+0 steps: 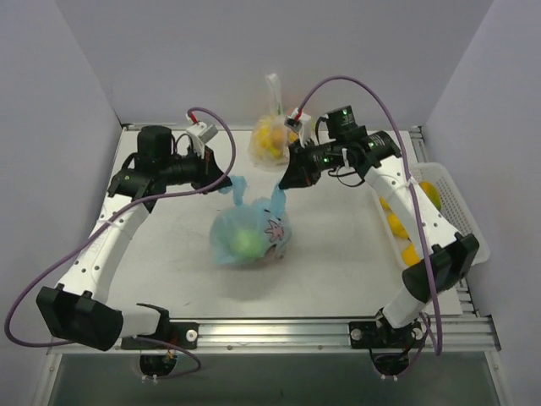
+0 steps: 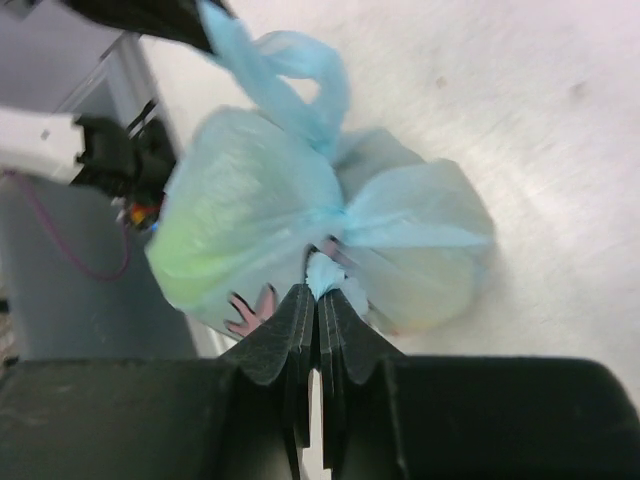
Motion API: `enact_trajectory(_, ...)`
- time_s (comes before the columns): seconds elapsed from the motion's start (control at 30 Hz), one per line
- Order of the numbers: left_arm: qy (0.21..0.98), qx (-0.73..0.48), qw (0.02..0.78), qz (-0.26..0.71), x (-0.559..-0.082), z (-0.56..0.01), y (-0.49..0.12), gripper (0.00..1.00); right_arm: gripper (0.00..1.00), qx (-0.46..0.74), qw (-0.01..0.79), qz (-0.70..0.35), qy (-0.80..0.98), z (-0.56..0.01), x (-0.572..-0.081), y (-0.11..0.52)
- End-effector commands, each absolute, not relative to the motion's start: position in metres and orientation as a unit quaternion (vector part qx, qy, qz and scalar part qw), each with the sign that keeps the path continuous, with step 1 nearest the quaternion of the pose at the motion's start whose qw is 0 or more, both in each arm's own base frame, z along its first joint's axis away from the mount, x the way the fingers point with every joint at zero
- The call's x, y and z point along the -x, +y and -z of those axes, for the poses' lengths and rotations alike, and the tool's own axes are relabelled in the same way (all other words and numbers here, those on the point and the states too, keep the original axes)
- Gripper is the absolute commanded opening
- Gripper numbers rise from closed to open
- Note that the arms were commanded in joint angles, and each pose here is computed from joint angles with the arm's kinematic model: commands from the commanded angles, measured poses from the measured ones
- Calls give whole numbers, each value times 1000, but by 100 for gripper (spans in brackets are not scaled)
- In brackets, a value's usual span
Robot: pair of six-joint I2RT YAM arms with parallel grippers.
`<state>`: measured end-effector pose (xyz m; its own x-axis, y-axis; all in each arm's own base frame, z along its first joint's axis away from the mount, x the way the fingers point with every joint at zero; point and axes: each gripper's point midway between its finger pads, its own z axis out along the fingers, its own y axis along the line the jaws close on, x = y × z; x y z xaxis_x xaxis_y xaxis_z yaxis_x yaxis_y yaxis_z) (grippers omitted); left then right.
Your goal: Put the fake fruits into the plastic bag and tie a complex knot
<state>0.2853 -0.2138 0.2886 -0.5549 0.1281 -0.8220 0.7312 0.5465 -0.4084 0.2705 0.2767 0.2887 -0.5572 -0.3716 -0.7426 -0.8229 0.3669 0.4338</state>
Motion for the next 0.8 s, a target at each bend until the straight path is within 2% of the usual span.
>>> enact_trajectory(0.0,754,-274,490,342,-332,-345,-198,0,0,360,370,-366,775,-321,-340,289)
enact_trajectory(0.13,750,-254,549,267,-391,-360,-177,0,0,327,440,-345,762,-351,-403,302)
enact_trajectory(0.27,743,-238,561,276,-433,-357,-167,0,0,297,508,-310,747,-378,-449,305)
enact_trajectory(0.37,746,-238,541,307,-445,-342,-175,0,0,283,527,-286,749,-381,-458,298)
enact_trajectory(0.47,765,-236,498,333,-448,-306,-182,0,0,298,496,-267,771,-342,-452,290)
enact_trajectory(0.5,772,-239,480,341,-445,-287,-185,0,0,302,459,-262,793,-304,-446,285)
enact_trajectory(0.6,781,-248,461,339,-437,-259,-193,0,0,316,416,-253,815,-261,-428,265)
enact_trajectory(0.63,785,-248,454,341,-432,-250,-195,0,0,313,381,-252,833,-229,-417,257)
enact_trajectory(0.77,780,-250,465,337,-422,-258,-192,0,0,317,371,-256,834,-224,-393,240)
